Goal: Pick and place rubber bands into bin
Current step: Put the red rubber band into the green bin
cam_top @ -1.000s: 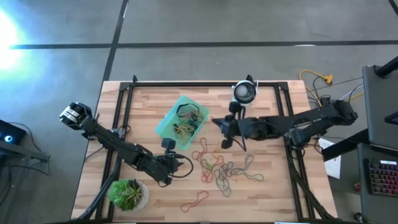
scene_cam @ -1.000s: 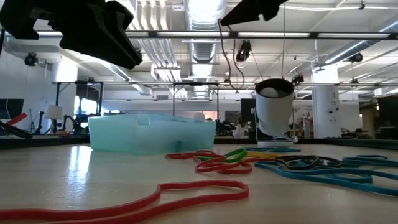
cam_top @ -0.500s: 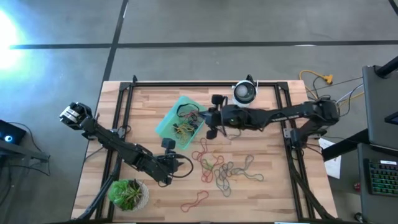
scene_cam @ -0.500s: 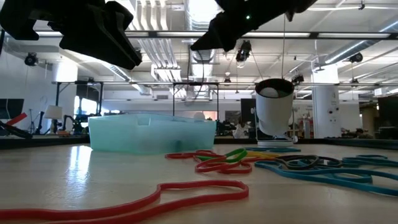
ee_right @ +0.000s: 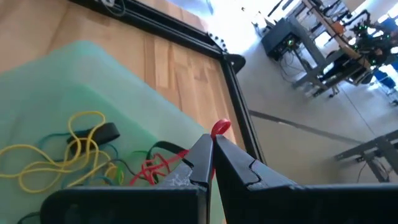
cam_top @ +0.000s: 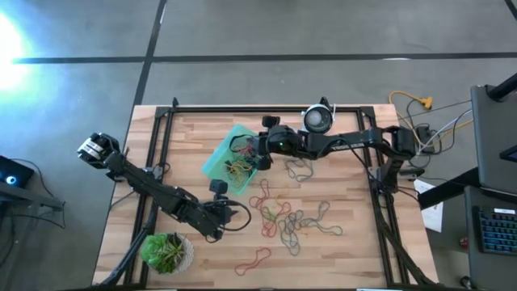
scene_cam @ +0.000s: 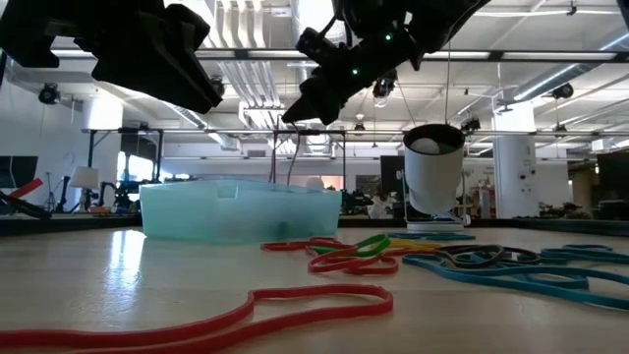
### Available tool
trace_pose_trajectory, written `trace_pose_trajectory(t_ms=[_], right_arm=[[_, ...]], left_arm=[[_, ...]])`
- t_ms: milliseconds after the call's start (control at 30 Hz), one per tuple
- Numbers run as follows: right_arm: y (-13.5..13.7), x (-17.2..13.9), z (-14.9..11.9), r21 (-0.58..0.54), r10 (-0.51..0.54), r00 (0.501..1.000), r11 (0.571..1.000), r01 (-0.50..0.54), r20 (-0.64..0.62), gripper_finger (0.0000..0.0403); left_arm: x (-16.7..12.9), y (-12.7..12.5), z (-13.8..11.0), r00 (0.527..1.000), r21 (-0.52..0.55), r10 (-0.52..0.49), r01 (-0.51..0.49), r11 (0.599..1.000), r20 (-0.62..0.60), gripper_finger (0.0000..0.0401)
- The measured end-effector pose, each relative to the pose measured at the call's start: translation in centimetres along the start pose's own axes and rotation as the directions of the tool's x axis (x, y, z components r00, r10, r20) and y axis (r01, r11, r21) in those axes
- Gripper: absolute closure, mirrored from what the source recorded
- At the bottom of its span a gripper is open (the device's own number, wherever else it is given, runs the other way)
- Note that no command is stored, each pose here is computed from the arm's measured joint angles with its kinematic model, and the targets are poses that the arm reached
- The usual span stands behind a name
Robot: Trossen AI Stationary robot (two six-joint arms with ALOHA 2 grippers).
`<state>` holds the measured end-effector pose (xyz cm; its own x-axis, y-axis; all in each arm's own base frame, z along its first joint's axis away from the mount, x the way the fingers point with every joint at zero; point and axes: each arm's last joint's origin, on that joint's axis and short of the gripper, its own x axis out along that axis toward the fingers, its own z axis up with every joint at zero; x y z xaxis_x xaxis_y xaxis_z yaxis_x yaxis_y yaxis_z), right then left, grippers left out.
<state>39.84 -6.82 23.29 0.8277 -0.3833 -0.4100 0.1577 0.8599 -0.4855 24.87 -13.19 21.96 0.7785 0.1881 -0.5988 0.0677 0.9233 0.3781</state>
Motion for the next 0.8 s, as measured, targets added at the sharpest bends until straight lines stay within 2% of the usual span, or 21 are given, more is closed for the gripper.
trace_pose_trajectory(t_ms=[200,367,467,800], right_arm=[[-1.2,0.4,-1.3,0.108,-0.006,0.999,0.994,0.011,-0.046,0.0394],[-1.7,0.6,-1.8,0.145,0.103,0.995,0.984,-0.101,-0.002,0.0394],[-2.0,0.7,-1.9,0.168,0.128,0.992,0.977,-0.127,0.009,0.0389],[-2.0,0.7,-2.3,0.179,0.158,0.987,0.972,-0.155,-0.003,0.0323]], left_arm=[[0.0,0.0,0.0,1.0,0.002,0.0,0.0,1.0,-0.003,0.0312],[0.0,0.0,-0.1,1.0,0.002,0.0,0.0,1.0,-0.005,0.0312],[0.0,0.0,-0.1,1.0,0.002,0.0,0.0,1.0,-0.005,0.0312],[0.0,0.0,-0.1,1.0,0.003,0.0,0.0,1.0,-0.006,0.0312]])
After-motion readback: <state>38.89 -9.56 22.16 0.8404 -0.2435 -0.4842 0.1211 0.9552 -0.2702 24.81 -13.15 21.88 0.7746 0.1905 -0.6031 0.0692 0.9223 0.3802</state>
